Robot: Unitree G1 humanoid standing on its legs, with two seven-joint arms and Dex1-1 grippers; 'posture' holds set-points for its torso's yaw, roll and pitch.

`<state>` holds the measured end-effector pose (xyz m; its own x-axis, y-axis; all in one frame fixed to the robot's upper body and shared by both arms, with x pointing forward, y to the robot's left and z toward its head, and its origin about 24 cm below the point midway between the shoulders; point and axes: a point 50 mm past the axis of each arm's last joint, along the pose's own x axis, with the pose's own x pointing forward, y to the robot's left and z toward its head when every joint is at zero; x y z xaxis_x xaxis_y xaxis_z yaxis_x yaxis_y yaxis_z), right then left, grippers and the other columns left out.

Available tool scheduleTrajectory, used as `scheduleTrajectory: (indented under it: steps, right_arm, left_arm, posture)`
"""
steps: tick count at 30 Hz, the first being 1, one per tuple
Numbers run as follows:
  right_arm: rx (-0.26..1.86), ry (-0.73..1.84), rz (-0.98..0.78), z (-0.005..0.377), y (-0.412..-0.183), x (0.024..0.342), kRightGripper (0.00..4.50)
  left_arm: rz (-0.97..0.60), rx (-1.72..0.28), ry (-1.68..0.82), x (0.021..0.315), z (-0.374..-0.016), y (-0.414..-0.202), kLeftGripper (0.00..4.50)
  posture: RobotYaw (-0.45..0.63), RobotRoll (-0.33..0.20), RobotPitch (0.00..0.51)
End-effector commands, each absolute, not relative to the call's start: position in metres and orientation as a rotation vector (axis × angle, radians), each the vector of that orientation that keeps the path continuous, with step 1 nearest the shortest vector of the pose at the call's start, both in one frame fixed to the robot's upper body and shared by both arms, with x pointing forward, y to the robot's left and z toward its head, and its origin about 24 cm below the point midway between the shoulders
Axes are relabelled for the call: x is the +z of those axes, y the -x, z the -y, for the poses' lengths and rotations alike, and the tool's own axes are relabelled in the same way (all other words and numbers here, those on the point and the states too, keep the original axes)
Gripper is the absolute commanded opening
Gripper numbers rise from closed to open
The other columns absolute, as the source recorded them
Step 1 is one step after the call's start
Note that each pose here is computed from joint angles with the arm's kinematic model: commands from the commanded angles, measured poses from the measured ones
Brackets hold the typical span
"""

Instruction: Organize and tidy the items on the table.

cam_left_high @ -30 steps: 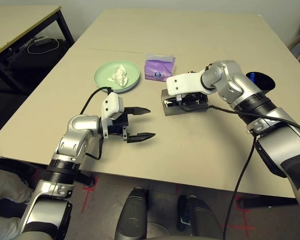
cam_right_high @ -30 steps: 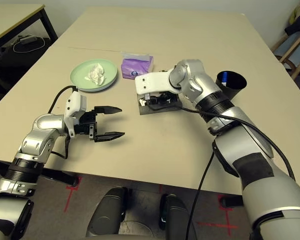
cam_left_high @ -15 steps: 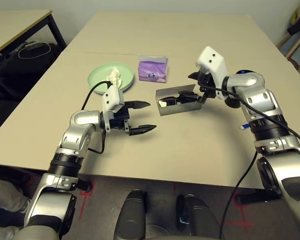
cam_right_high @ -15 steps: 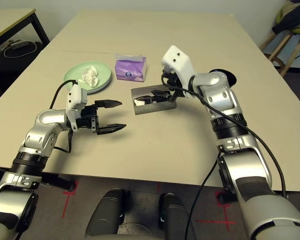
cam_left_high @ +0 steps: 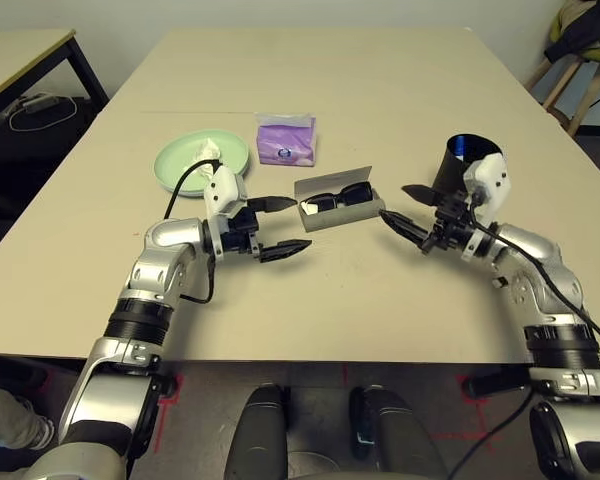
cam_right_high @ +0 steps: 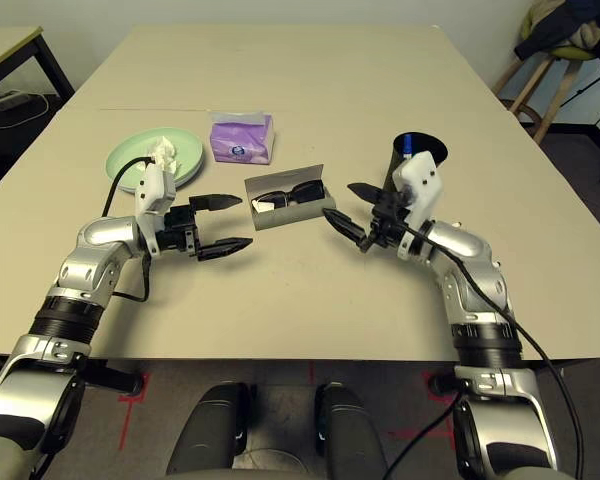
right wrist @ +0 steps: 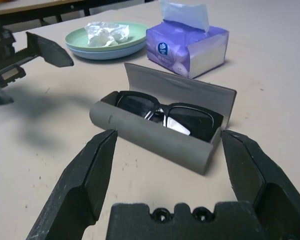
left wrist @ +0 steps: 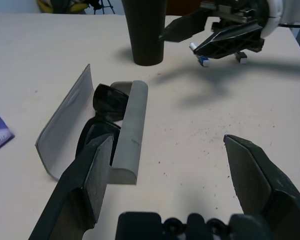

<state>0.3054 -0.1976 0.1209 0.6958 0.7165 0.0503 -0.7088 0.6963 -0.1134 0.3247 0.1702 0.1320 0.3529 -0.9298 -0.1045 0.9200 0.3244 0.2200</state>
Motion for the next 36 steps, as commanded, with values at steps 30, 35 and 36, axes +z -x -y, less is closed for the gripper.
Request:
scheduleTrajectory:
  steps: [30, 35, 36]
  right_arm:
    - [0.848, 0.101, 0.115, 0.227, -0.285, 0.104, 4.50]
    - [0.841, 0.099, 0.121, 0.227, -0.283, 0.104, 4.50]
    - [0.839, 0.099, 0.122, 0.227, -0.283, 0.104, 4.50]
  left_arm:
    - [0.079, -1.151, -0.261, 0.121, -0.177, -0.334, 3.19]
    - [0.090, -1.160, -0.237, 0.126, -0.176, -0.337, 1.28]
    - [0.091, -1.158, -0.233, 0.127, -0.176, -0.338, 0.88]
  posture:
    - [0.17, 0.000, 0.118]
    - [0.16, 0.000, 0.116]
    - [0.16, 0.000, 0.116]
